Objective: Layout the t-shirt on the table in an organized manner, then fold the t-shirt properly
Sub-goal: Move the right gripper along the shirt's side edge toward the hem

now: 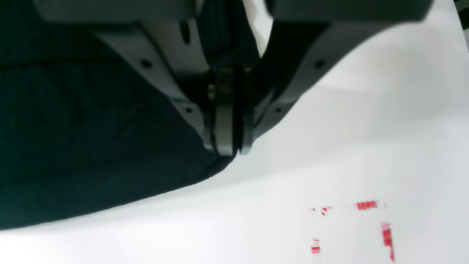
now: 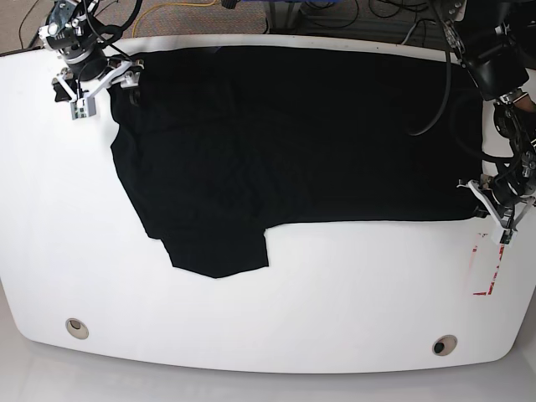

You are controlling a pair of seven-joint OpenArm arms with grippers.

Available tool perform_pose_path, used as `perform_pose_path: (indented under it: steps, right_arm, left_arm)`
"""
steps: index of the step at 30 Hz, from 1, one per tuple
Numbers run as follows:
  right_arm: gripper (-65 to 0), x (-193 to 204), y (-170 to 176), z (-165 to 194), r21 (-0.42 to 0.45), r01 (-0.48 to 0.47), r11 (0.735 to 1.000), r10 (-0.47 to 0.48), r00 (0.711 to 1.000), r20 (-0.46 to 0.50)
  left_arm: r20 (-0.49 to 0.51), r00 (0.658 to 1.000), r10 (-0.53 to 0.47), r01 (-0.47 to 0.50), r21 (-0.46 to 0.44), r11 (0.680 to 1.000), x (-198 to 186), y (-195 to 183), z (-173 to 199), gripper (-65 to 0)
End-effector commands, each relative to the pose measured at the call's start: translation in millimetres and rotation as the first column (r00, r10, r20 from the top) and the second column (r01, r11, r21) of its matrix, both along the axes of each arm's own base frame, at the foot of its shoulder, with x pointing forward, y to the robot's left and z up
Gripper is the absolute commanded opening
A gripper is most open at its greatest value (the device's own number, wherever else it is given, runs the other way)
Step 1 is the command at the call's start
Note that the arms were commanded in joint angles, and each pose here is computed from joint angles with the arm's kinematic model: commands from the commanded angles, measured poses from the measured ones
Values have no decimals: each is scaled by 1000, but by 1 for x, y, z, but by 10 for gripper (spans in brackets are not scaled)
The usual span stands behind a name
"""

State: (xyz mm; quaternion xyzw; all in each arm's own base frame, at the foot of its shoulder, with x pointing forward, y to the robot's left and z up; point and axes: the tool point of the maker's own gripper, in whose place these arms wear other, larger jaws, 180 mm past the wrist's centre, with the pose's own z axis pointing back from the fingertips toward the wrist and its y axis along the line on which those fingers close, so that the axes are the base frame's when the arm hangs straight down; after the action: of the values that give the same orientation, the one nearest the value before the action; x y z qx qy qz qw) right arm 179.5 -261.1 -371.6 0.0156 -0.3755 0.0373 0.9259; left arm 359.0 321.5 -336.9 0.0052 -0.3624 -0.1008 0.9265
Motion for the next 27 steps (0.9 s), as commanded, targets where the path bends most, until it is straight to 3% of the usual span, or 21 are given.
perform_pose_path:
  steps: [1,9,17,27]
  right_arm:
    - [-32,18,-7,22,-34,-14,999,17,997,79]
    - [-32,60,-11,49,-53,-22,998,31,981,189]
    - [-35,109,-26,57,-28,4,1000,2,980,197]
    - [-36,175,-36,46,107,11,994,-30,983,180]
  left_arm:
    - [64,998,-1,-1,25,1000,11,10,23,-644]
    - [64,998,0,-2,30,1000,10,12,24,-644]
    - [67,998,2,-4,29,1000,10,13,25,-644]
    - [67,998,1,-3,28,1000,10,12,25,-644]
